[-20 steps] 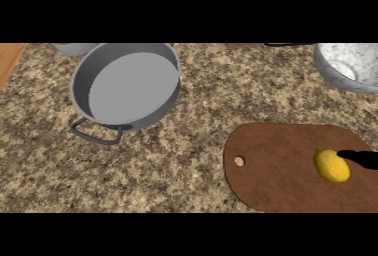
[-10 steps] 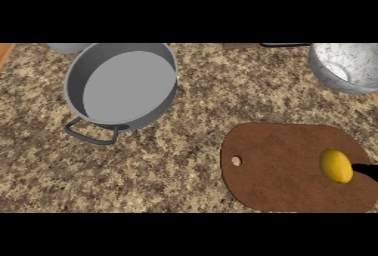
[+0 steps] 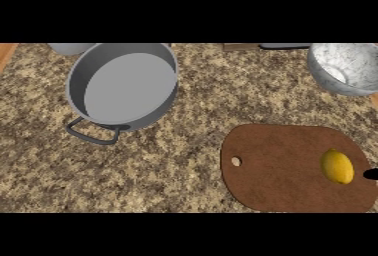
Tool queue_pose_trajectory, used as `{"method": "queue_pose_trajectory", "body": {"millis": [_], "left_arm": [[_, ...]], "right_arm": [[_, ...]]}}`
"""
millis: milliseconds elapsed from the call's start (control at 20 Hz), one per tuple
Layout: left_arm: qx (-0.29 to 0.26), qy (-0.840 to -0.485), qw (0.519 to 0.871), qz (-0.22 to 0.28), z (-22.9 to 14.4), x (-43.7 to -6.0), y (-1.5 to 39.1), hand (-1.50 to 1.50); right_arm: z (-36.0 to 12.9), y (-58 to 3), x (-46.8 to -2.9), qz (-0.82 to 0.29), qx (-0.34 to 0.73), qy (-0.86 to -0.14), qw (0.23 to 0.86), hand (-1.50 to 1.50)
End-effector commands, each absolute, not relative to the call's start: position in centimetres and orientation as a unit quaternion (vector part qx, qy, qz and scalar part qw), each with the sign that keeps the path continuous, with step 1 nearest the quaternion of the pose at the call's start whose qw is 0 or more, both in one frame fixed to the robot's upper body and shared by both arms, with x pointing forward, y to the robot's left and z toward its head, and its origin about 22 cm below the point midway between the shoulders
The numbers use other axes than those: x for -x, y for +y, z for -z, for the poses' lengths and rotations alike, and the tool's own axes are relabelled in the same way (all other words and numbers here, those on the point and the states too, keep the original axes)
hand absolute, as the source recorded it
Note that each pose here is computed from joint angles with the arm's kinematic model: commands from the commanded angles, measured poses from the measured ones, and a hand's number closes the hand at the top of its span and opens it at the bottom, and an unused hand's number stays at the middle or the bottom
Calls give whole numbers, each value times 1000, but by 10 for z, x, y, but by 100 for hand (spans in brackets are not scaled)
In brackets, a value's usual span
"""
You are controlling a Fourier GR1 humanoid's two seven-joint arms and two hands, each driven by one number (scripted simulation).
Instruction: Pick the lemon from the cutting board and place it in the pot
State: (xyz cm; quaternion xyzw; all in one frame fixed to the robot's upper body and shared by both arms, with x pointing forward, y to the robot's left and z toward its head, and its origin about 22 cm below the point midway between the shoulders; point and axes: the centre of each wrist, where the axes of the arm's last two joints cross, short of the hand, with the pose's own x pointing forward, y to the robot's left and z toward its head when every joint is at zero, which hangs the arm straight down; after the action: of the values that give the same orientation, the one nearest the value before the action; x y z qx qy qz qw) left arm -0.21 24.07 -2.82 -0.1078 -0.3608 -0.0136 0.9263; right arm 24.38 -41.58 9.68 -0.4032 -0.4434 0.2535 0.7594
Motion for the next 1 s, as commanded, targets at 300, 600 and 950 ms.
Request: {"method": "queue_pose_trajectory", "body": {"millis": [300,600,950], "left_arm": [[112,-576,809,37,-11,-95,239,0],[117,-579,806,33,-12,-102,237,0],[121,-575,809,31,-13,-102,233,0]], "right_arm": [[-131,-390,-260,-236,372,-382,812,-150],[-127,-366,-265,-225,343,-374,832,-150],[-128,-347,-265,-244,363,-335,834,-150]]}}
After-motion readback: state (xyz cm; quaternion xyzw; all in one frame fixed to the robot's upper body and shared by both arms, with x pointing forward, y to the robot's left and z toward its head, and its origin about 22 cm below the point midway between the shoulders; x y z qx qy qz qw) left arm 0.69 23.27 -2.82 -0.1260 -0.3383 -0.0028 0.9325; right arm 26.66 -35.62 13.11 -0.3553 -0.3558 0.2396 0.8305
